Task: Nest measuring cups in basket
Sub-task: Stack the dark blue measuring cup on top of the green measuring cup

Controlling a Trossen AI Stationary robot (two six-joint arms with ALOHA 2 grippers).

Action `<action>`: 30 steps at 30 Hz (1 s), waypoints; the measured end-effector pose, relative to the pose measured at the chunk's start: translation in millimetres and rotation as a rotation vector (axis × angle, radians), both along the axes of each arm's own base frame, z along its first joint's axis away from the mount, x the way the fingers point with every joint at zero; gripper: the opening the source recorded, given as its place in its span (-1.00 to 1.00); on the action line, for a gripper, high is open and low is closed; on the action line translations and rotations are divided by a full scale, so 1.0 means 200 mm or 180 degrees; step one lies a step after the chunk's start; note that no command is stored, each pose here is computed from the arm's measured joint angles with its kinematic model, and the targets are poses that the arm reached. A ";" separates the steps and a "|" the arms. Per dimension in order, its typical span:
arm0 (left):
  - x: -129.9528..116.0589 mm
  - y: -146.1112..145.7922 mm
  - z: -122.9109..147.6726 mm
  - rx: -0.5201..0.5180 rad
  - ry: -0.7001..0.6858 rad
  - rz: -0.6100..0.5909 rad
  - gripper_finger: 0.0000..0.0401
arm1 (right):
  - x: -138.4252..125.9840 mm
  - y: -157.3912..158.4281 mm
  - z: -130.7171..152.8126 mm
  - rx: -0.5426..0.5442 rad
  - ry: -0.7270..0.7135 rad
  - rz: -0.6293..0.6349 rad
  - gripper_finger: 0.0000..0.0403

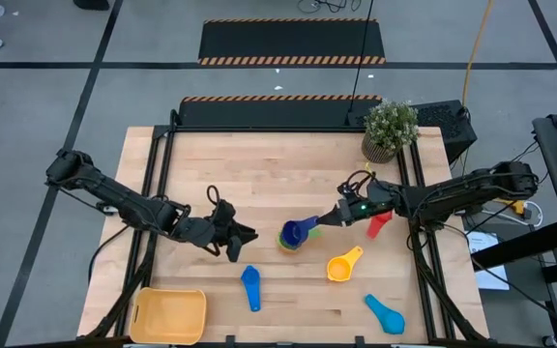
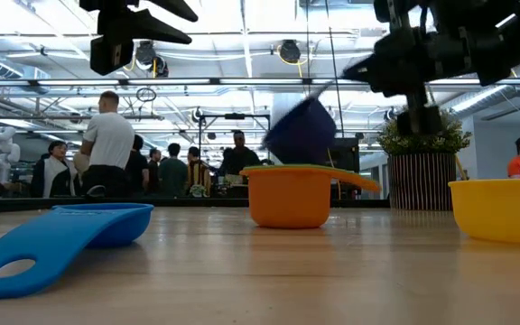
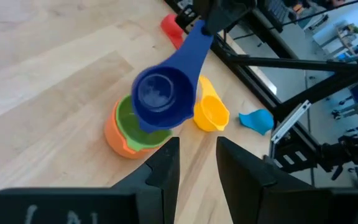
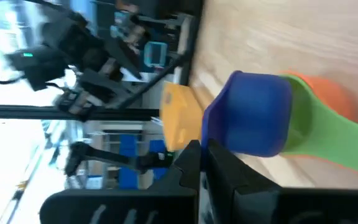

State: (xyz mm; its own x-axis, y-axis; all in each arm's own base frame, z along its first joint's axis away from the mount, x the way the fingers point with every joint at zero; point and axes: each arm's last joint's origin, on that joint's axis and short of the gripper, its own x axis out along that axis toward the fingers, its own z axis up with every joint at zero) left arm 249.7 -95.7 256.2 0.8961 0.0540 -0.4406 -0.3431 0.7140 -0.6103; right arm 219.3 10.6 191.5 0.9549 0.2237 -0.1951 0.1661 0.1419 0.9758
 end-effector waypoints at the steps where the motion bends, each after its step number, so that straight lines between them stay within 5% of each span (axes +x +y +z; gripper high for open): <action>1: 0.00 0.00 0.00 -0.0002 -0.0016 -0.0004 -0.47 | 0.01 0.00 0.00 0.0014 -0.0083 -0.0004 -1.00; 30: 0.01 0.00 0.02 -0.0077 -0.0112 0.0019 -0.47 | 0.07 0.00 -0.08 -0.0024 0.0012 0.0019 -0.93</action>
